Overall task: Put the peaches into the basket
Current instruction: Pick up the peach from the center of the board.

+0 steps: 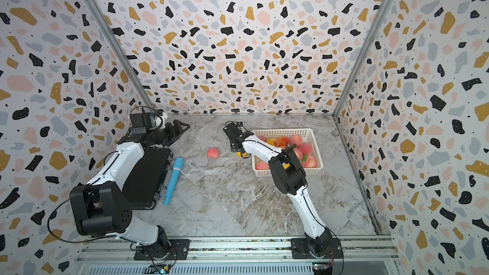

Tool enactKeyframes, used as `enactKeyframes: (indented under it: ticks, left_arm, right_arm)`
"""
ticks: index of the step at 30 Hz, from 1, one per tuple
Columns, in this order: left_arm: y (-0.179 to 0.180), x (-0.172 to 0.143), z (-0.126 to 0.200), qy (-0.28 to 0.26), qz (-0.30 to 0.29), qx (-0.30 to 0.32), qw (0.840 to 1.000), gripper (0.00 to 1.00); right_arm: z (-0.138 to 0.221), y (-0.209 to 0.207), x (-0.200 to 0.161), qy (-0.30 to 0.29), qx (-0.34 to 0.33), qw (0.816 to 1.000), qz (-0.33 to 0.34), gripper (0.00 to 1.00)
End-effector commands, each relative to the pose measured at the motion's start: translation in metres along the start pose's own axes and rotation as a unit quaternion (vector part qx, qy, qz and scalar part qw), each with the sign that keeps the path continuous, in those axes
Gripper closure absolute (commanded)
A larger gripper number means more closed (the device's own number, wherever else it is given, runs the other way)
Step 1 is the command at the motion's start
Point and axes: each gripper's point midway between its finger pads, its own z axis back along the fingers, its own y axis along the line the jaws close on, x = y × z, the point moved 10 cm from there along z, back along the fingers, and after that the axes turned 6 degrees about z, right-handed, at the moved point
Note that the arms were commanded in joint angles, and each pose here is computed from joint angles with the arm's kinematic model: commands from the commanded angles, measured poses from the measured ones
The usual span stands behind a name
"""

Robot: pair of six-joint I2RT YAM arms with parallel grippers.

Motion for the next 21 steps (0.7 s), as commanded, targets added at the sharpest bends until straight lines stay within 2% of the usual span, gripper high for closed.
enactKeyframes:
  ticks: [1,6,12,16,21]
  left_arm:
    - [-0.004,0.002,0.001,-0.008,-0.015,-0.014,1.000,0.11]
    - [-0.004,0.002,0.001,-0.009,-0.017,-0.013,1.000,0.11]
    - [-0.005,0.002,0.002,-0.008,-0.017,-0.015,1.000,0.11]
    - [-0.005,0.002,0.001,-0.007,-0.015,-0.019,1.000,0.11]
    - [-0.006,0.001,0.001,-0.006,-0.013,-0.025,1.000,0.11]
  right_arm:
    - [0.070,0.006,0.028,-0.071,0.028,0.997,0.014,0.58]
    - [0.118,-0.007,0.033,-0.112,0.048,0.992,0.016,0.58]
    - [0.162,-0.052,0.035,-0.154,0.004,0.987,0.034,0.56]
    - [0.170,-0.106,0.027,-0.146,-0.051,0.988,0.024,0.56]
    - [0.162,-0.178,0.016,-0.131,-0.096,0.987,-0.015,0.56]
